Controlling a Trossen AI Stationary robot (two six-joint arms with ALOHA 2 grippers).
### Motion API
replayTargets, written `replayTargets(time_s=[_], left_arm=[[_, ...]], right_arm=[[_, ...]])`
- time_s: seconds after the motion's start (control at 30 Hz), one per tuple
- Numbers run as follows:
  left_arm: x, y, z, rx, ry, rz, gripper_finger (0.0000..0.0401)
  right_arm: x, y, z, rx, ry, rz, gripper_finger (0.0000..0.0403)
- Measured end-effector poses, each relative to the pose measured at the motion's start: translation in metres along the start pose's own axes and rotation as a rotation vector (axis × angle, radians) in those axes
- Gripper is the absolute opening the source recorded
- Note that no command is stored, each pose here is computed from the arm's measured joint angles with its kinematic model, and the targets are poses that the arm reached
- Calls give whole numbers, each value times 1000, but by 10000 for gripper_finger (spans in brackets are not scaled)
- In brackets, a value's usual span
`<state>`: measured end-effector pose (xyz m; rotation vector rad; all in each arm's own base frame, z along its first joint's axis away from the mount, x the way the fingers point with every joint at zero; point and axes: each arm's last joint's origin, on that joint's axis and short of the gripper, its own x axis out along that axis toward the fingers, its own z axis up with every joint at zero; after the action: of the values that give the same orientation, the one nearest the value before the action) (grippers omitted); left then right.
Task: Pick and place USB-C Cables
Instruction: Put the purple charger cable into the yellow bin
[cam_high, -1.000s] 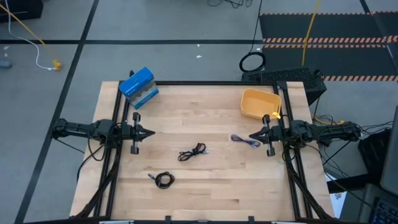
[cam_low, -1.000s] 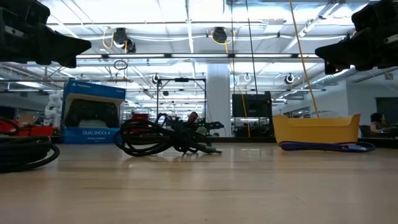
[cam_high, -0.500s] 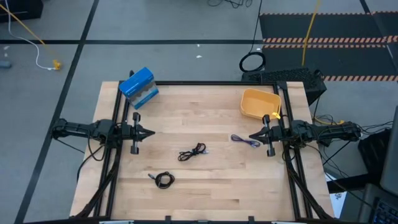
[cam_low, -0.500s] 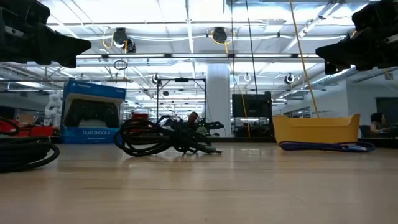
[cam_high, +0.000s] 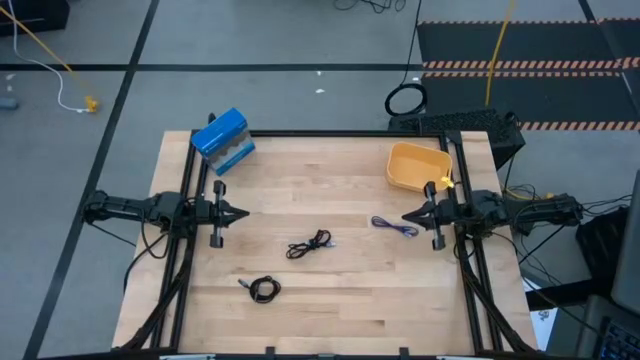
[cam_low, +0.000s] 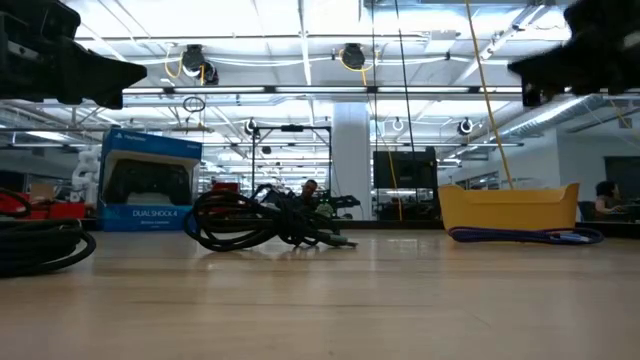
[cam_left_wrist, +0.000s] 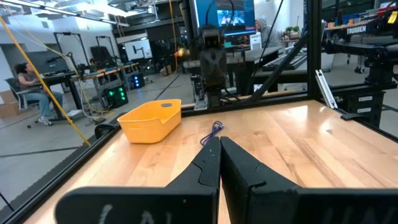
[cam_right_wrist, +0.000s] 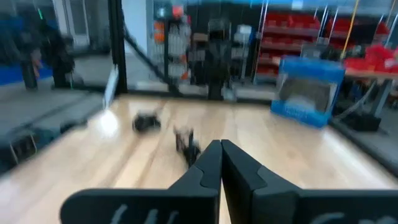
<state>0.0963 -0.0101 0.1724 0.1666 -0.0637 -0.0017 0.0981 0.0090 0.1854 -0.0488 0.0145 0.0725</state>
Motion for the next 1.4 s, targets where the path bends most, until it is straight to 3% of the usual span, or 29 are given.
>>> replayTargets(time_s=[0.13, 0.8, 1.4], left_arm=[[0, 0, 0, 0, 0, 0, 8], [0, 0, 0, 0, 0, 0, 8], [0, 0, 0, 0, 0, 0, 8]], right_arm=[[0, -1, 23, -21, 4, 1, 0], [2, -9, 192, -45, 39, 4, 0], [8, -13, 286, -12, 31, 4, 0]])
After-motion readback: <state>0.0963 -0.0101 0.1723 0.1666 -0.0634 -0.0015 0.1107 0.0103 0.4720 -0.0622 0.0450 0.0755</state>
